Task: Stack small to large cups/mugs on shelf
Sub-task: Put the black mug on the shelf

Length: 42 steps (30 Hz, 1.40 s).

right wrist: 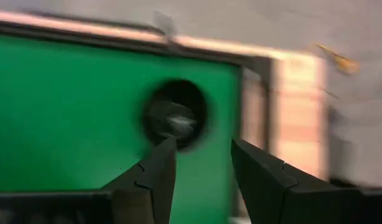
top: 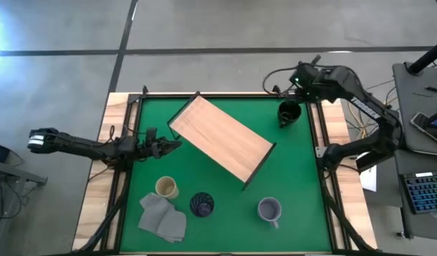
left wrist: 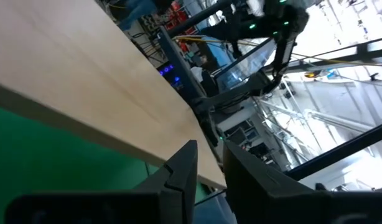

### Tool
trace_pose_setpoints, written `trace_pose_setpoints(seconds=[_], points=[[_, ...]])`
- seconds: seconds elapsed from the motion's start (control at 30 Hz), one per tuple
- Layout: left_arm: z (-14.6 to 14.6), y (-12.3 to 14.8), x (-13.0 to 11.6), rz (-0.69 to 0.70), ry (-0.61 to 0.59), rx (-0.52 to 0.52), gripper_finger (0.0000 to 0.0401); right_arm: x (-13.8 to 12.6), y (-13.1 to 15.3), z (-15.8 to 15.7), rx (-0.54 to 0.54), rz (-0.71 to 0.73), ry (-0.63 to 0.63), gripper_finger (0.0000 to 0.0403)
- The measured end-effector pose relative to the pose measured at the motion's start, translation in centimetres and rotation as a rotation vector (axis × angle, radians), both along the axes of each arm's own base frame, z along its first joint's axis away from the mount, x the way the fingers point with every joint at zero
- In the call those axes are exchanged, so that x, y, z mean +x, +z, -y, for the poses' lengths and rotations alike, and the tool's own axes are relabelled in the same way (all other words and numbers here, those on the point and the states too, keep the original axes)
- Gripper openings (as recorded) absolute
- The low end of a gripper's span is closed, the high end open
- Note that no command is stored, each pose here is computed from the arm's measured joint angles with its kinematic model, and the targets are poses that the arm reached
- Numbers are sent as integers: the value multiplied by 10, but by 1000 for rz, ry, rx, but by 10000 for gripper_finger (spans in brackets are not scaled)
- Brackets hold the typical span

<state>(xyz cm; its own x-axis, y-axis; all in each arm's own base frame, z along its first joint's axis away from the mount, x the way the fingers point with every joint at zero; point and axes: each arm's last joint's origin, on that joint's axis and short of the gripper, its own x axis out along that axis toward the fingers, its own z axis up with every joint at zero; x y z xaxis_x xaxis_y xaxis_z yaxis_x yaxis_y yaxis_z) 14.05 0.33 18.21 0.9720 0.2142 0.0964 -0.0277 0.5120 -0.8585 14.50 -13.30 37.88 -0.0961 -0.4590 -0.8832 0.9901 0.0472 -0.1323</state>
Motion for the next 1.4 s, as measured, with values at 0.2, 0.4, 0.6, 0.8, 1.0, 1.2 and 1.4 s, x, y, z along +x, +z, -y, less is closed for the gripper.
trace_pose_setpoints(seconds=[0.2,0.4,0.6,0.8,1.0,1.2,1.4], points=[[0,1,0,0,0,3,63,-33,-24,26,125,6,-95,148],[0,-1,0,-9,0,9,63,-32,-48,37,200,123,28,148],[0,-3,2,-32,0,11,63,-31,-66,36,222,89,34,148],[0,-7,4,-60,0,10,63,-22,-94,38,217,153,-45,148],[0,-6,6,-64,0,9,63,-25,-130,37,220,156,-243,148],[0,-6,5,-62,1,9,63,-29,-153,29,257,138,-336,148],[0,-7,5,-64,2,9,63,-27,-150,30,272,193,-331,148]])
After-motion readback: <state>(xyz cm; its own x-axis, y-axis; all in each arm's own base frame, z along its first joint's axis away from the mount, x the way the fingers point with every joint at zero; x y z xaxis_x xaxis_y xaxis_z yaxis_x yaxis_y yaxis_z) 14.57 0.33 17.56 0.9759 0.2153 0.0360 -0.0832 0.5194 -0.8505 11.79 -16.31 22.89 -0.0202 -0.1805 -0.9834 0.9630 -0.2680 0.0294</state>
